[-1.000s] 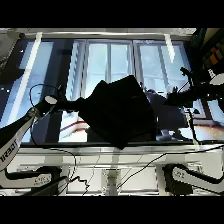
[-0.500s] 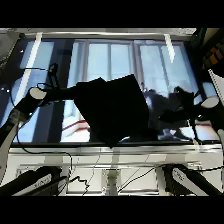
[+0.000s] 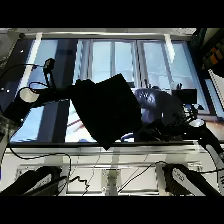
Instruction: Fold the clothes and pants, and hang the long-sleeved shirts on hangers.
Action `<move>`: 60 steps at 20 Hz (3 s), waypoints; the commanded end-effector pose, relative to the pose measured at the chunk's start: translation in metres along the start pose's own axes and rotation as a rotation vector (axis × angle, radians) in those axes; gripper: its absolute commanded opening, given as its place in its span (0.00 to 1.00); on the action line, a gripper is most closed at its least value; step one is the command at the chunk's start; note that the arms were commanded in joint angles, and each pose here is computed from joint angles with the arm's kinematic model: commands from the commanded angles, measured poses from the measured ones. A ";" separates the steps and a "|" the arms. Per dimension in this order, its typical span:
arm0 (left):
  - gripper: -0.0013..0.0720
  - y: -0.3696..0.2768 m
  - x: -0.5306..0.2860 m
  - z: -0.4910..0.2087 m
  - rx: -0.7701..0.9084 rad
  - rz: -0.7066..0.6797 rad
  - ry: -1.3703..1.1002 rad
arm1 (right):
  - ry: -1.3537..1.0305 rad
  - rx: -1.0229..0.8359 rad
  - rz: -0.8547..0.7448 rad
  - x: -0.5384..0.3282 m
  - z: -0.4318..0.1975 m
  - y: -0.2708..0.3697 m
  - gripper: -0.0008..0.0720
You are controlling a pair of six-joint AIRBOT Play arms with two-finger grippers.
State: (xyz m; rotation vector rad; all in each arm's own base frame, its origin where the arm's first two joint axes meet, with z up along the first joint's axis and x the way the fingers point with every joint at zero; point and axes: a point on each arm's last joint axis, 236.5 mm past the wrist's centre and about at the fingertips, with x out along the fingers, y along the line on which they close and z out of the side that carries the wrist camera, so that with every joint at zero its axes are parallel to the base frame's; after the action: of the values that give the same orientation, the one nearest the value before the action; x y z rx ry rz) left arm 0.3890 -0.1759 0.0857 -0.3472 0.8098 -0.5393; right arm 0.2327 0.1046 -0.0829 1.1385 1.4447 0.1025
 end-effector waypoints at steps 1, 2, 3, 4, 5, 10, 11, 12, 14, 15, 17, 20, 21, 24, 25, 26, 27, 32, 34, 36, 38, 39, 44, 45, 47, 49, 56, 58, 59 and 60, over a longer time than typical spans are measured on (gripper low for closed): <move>0.05 -0.003 -0.001 -0.004 0.003 -0.008 0.015 | -0.089 0.227 0.082 0.010 0.019 0.005 0.78; 0.04 -0.003 -0.001 -0.004 0.003 -0.009 0.015 | -0.095 0.264 0.094 0.014 0.021 0.008 0.78; 0.04 -0.003 -0.001 -0.004 0.003 -0.008 0.015 | -0.100 0.275 0.102 0.019 0.021 0.012 0.78; 0.05 -0.003 -0.001 -0.004 0.003 -0.008 0.015 | -0.116 0.305 0.102 0.026 0.024 0.015 0.78; 0.04 -0.003 -0.001 -0.004 0.003 -0.008 0.015 | -0.138 0.344 0.091 0.033 0.027 0.014 0.78; 0.04 -0.003 -0.001 -0.003 0.004 -0.008 0.015 | -0.184 0.511 0.098 0.067 0.020 0.031 0.75; 0.05 -0.003 -0.001 -0.003 0.003 -0.008 0.015 | -0.214 0.492 0.099 0.069 0.023 0.034 0.54; 0.05 -0.003 -0.001 -0.003 0.004 -0.008 0.015 | -0.263 0.462 0.103 0.069 0.032 0.039 0.34; 0.04 -0.003 -0.001 -0.004 0.004 -0.008 0.015 | -0.364 0.396 0.131 0.060 0.056 0.056 0.31; 0.05 -0.003 -0.001 -0.004 0.003 -0.008 0.015 | -0.415 0.321 0.150 0.052 0.070 0.069 0.23; 0.05 -0.003 -0.001 -0.003 0.004 -0.008 0.014 | -0.478 0.110 0.188 0.032 0.091 0.110 0.07; 0.04 -0.005 -0.002 -0.004 0.004 -0.014 0.019 | -0.603 -0.368 0.172 -0.009 0.116 0.182 0.07; 0.04 -0.008 -0.003 -0.008 0.009 -0.022 0.035 | -0.653 -0.494 0.154 -0.024 0.122 0.204 0.07; 0.04 -0.009 -0.003 -0.010 -0.019 -0.014 0.010 | -0.811 -0.724 0.103 -0.067 0.142 0.248 0.07; 0.04 -0.005 0.000 -0.017 -0.050 0.001 0.007 | -0.851 -0.749 0.097 -0.078 0.150 0.257 0.07; 0.04 -0.003 0.007 -0.035 -0.078 0.011 0.031 | -0.869 -0.751 0.091 -0.083 0.158 0.260 0.07; 0.04 -0.003 0.018 -0.063 -0.106 0.015 0.076 | -0.873 -0.738 0.081 -0.082 0.168 0.258 0.07; 0.04 -0.026 0.050 -0.201 -0.237 0.037 0.266 | -0.810 -0.664 -0.017 -0.044 0.211 0.217 0.07; 0.05 -0.049 0.050 -0.231 -0.205 0.006 0.322 | -0.798 -0.643 -0.040 -0.036 0.225 0.206 0.07; 0.38 -0.065 0.049 -0.244 -0.163 -0.024 0.352 | -0.790 -0.623 -0.052 -0.037 0.234 0.199 0.07; 0.96 -0.069 0.048 -0.246 -0.157 -0.030 0.359 | -0.781 -0.602 -0.058 -0.045 0.240 0.192 0.46; 0.97 -0.067 0.048 -0.244 -0.161 -0.028 0.355 | -0.761 -0.593 -0.061 -0.050 0.241 0.187 0.70; 0.90 -0.049 0.030 -0.214 -0.232 -0.017 0.313 | -0.658 -0.613 -0.190 -0.123 0.240 0.143 0.68; 0.59 -0.040 0.022 -0.204 -0.239 -0.006 0.294 | -0.629 -0.607 -0.245 -0.143 0.235 0.124 0.55; 0.05 -0.022 0.008 -0.186 -0.224 0.025 0.251 | -0.539 -0.559 -0.386 -0.179 0.220 0.066 0.08; 0.05 -0.012 -0.006 -0.177 -0.206 0.046 0.226 | -0.388 -0.493 -0.435 -0.195 0.190 0.011 0.08; 0.05 -0.008 -0.014 -0.187 -0.156 0.065 0.269 | -0.064 -0.279 -0.016 -0.086 0.084 -0.020 0.69; 0.05 -0.008 -0.014 -0.187 -0.157 0.064 0.269 | -0.029 -0.297 -0.026 -0.059 0.072 -0.018 0.70; 0.05 -0.009 -0.014 -0.187 -0.160 0.062 0.271 | -0.025 -0.313 -0.044 -0.050 0.070 -0.013 0.76; 0.05 -0.010 -0.014 -0.187 -0.168 0.056 0.271 | -0.037 -0.306 -0.057 -0.041 0.072 -0.006 0.78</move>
State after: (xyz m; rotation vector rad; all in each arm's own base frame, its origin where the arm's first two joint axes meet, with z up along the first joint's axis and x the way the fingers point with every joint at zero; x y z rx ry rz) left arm 0.2377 -0.1924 -0.0218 -0.4040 1.1204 -0.4695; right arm 0.2763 0.0029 -0.0665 0.8073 1.3660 0.2391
